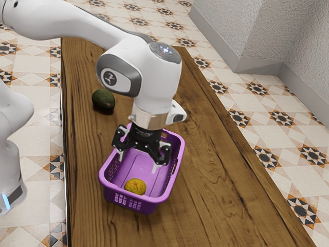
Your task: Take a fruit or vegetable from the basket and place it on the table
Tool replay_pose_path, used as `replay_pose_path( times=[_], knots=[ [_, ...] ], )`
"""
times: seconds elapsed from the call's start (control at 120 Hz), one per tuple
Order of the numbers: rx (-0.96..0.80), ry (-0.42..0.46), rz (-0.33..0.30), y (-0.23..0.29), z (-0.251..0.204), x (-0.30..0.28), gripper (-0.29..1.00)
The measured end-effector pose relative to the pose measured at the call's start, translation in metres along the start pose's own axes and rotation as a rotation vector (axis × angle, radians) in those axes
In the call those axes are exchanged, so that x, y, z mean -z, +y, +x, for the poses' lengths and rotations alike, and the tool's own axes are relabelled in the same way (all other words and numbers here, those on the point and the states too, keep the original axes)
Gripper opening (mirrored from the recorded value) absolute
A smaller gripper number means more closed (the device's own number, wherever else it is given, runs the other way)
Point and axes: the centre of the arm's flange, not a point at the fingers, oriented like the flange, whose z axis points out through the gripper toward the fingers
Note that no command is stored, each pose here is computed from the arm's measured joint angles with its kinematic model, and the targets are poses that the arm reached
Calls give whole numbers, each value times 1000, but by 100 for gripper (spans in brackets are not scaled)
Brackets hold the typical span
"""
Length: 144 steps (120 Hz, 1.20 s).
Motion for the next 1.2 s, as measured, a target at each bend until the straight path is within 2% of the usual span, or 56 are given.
replay_pose_path(
  times=[0.133,0.475,0.608,1.2],
  knots=[
    [3,10,9,-2,-5,-14,70],
    [-55,128,20,1,-1,-48,70],
    [-52,133,1,5,6,-52,70],
    [-60,115,-13,16,23,-91,70]
  ],
)
